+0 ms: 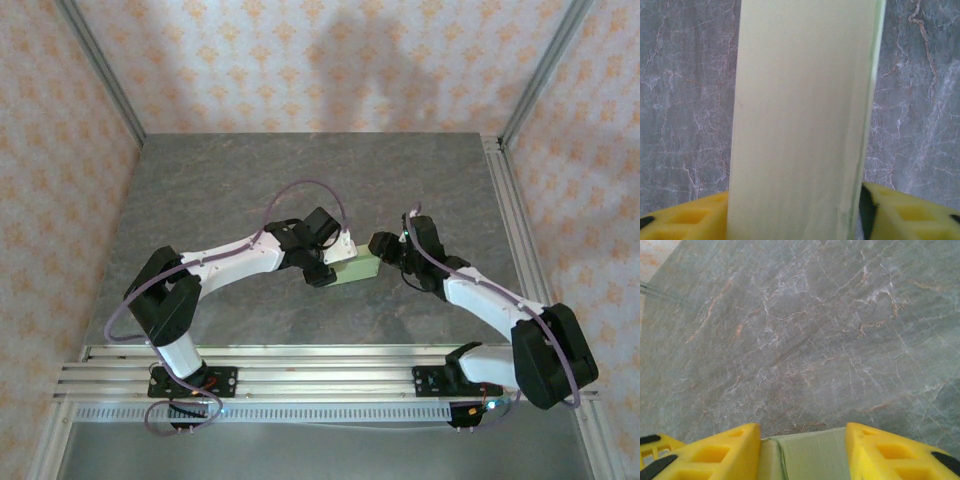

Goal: Fold the paper box

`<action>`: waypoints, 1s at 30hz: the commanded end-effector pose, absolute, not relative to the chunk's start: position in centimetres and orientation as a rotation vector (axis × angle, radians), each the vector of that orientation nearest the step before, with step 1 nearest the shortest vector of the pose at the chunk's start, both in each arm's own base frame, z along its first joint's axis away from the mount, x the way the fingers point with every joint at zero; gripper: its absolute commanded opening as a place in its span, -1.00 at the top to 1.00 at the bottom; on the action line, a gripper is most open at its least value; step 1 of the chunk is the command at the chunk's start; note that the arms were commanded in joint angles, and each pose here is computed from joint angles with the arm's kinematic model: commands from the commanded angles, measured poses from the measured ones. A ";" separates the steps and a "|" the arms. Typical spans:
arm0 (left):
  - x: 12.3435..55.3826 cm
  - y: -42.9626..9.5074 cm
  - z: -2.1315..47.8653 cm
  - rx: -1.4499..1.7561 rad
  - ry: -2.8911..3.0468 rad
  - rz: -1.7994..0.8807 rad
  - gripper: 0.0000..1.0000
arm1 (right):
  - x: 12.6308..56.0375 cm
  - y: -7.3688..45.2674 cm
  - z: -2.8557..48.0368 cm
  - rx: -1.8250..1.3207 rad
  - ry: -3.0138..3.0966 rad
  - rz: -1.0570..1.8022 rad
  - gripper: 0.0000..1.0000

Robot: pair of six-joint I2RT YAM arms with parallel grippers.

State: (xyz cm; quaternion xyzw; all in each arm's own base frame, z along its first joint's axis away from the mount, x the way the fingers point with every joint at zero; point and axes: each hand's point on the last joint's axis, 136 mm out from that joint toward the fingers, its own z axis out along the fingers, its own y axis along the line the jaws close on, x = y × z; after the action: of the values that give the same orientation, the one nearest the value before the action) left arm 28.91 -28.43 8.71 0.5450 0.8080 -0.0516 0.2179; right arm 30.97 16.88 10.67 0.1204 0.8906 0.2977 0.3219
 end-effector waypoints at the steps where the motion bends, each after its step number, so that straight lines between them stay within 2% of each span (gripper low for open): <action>1: 28.5 -28.6 9.6 1.469 2.233 -0.173 -0.38 | 29.8 16.1 8.5 0.247 2.356 0.726 0.02; 5: 28.6 -29.1 10.6 1.413 2.223 -0.219 -0.59 | 29.6 15.9 8.2 0.180 2.313 0.707 -0.01; 10: 28.4 -30.3 12.7 1.336 2.191 -0.327 -0.99 | 29.4 15.2 7.4 0.116 2.268 0.630 -0.01; 18: 27.6 -32.5 16.9 1.146 2.117 -0.607 -1.00 | 29.3 14.9 6.7 0.069 2.227 0.558 -0.02; 23: 29.5 -31.1 17.5 0.904 2.194 -0.673 -0.99 | 29.2 15.1 6.6 0.077 2.217 0.578 -0.02; 26: 29.8 -29.8 16.1 0.870 2.251 -0.635 -0.87 | 29.3 15.2 6.6 0.076 2.216 0.579 -0.02; 30: 30.3 -28.6 14.5 0.823 2.321 -0.630 -0.52 | 29.4 15.4 6.6 0.071 2.222 0.587 -0.02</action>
State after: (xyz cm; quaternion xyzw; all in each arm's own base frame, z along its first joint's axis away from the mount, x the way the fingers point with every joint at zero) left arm 30.20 -28.95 15.08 0.3318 0.8623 -0.2283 0.3070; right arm 31.02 16.48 10.70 0.0344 0.8433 0.2783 0.4585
